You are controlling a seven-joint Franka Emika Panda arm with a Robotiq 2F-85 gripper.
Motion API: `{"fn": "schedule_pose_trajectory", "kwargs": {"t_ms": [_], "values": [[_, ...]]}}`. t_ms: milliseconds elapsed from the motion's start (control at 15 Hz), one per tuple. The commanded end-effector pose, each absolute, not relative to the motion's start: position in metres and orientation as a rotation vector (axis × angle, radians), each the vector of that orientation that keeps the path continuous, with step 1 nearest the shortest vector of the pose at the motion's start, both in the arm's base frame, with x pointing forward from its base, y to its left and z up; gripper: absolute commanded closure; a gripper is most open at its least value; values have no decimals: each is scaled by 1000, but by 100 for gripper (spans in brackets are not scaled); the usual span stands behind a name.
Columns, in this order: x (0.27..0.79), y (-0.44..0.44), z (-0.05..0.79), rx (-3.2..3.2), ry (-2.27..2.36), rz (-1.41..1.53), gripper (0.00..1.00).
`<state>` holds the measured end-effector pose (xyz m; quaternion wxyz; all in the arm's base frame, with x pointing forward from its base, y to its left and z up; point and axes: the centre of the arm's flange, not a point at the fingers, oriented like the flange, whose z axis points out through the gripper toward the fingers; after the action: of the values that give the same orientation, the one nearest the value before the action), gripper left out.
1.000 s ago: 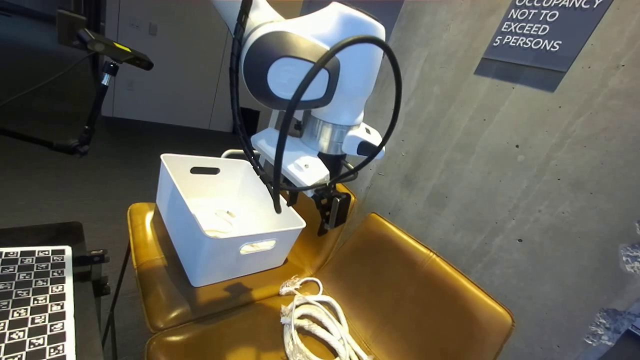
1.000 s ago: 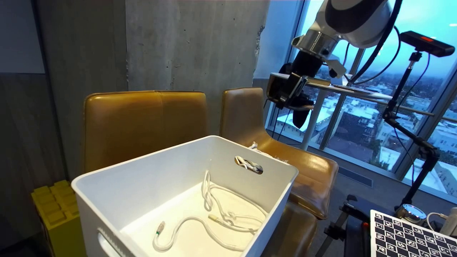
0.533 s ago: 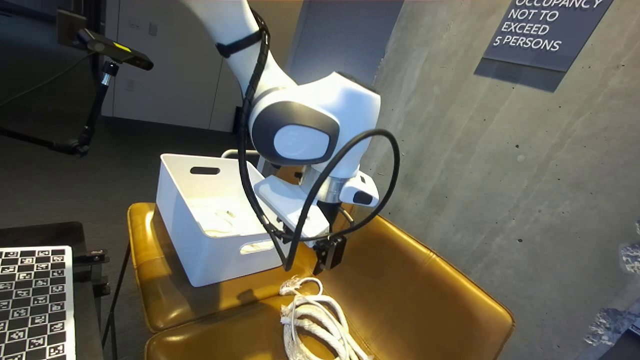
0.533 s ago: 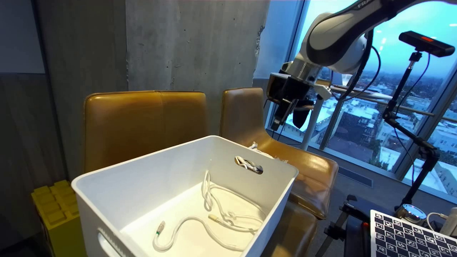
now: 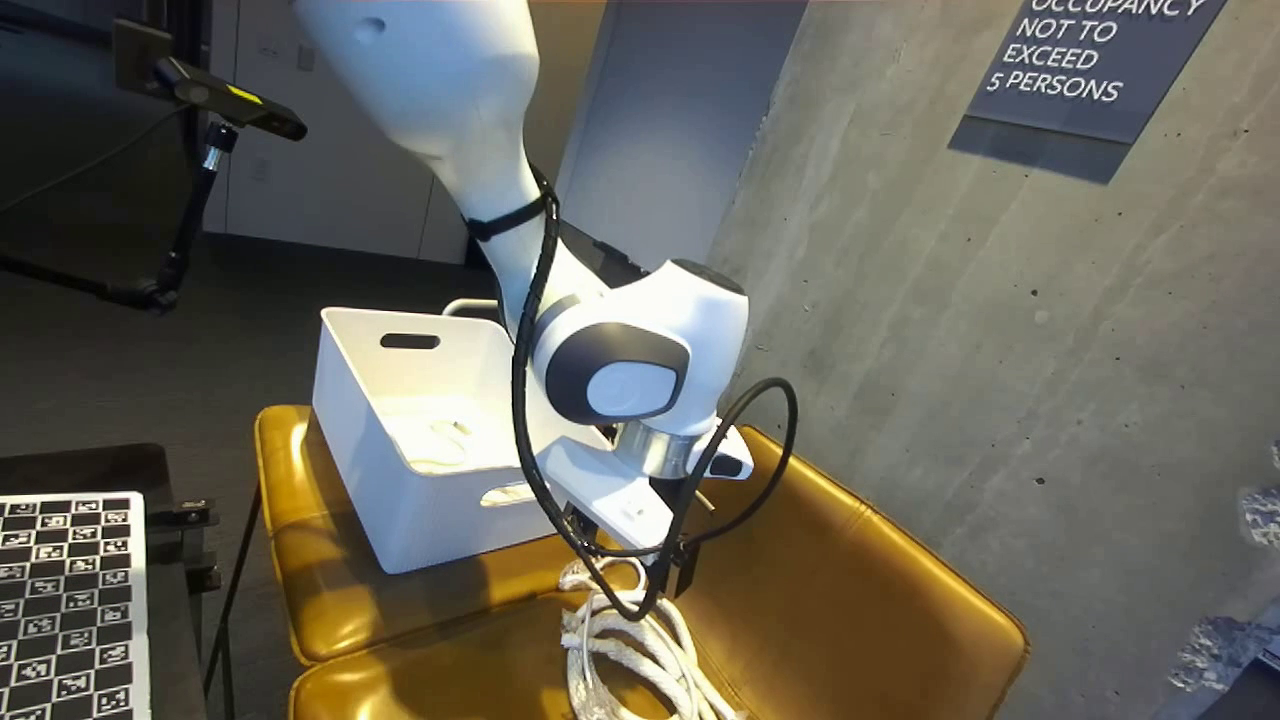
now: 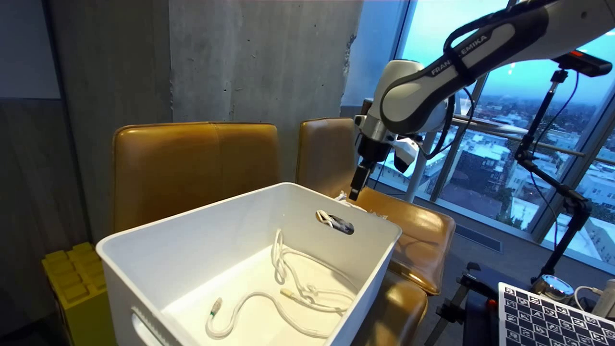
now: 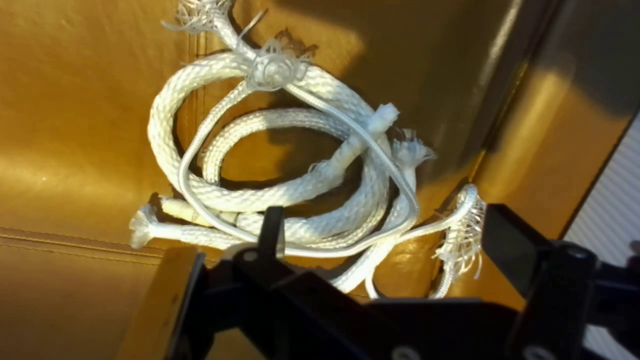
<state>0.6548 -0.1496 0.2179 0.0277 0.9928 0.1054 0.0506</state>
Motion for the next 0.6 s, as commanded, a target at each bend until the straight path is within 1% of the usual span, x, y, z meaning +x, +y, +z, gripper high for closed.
{"fn": "schedule_pose_trajectory", "kwargs": {"t_ms": [0, 533], "values": [[691, -147, 195, 3012, 340, 152, 0], [717, -120, 165, 2977, 382, 141, 0]]}}
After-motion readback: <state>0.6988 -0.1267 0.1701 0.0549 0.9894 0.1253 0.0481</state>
